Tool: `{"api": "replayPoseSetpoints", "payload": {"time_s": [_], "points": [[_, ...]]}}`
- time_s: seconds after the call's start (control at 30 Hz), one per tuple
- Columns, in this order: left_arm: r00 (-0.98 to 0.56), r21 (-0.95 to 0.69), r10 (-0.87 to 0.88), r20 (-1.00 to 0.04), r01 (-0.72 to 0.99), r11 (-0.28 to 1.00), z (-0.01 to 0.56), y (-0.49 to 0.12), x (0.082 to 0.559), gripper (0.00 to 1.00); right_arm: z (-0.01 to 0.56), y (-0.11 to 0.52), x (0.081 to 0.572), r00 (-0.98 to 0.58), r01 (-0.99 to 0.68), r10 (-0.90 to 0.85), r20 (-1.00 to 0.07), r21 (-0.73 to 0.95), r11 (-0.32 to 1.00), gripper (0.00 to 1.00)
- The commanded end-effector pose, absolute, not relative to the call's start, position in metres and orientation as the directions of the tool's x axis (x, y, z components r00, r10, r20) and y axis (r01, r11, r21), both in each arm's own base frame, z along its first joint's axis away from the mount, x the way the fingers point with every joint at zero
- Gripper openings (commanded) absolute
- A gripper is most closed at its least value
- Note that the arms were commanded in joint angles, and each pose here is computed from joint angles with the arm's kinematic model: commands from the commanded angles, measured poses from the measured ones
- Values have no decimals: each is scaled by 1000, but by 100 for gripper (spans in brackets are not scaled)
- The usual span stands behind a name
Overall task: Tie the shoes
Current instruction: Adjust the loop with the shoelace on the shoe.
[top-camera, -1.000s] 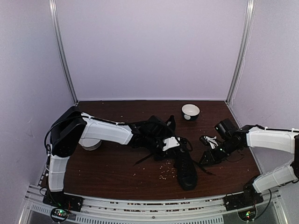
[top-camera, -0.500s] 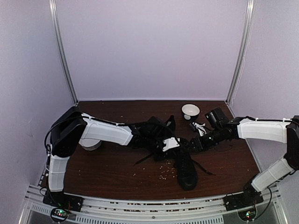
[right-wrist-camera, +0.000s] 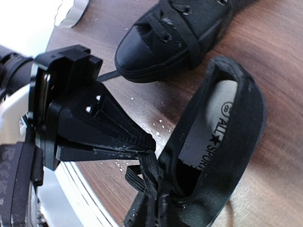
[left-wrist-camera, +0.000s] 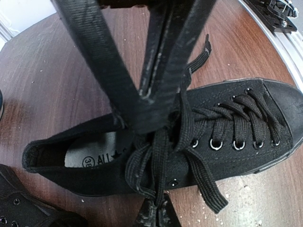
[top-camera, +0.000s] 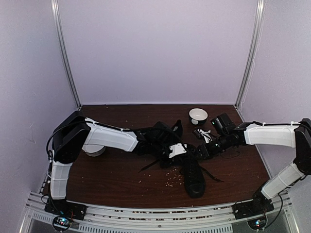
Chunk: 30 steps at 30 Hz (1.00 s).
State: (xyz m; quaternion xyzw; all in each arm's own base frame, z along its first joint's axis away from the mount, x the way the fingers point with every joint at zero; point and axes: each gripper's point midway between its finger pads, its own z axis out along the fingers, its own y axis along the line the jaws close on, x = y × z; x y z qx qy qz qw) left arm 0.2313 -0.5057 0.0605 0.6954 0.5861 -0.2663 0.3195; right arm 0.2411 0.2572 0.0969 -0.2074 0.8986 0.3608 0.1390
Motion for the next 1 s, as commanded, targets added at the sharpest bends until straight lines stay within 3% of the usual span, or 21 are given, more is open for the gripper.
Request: {"api": "replayPoseSetpoints", "payload": {"time_s": [0.0, 0.13, 0.33, 0.47, 0.67, 0.97], "points": [[199, 174, 607, -769, 980, -100, 81, -511, 234, 0, 107, 264, 243, -861, -498, -278, -426, 599, 627, 0], [217, 206, 598, -772, 975, -87, 89, -507, 235, 1, 115, 265, 243, -849, -517, -281, -448, 598, 612, 0], [339, 382, 514, -788, 924, -24, 127, -504, 244, 51, 120, 266, 239, -838, -537, -294, -460, 601, 591, 0], [413, 456, 529, -741, 888, -54, 130, -508, 245, 69, 121, 267, 238, -833, -545, -301, -463, 601, 584, 0], [497, 497, 487, -718, 856, -142, 135, -526, 227, 79, 123, 264, 236, -825, -558, -313, -471, 592, 582, 0], [510, 512, 514, -690, 846, -151, 114, -546, 228, 77, 129, 263, 234, -820, -565, -302, -486, 600, 567, 0]]}}
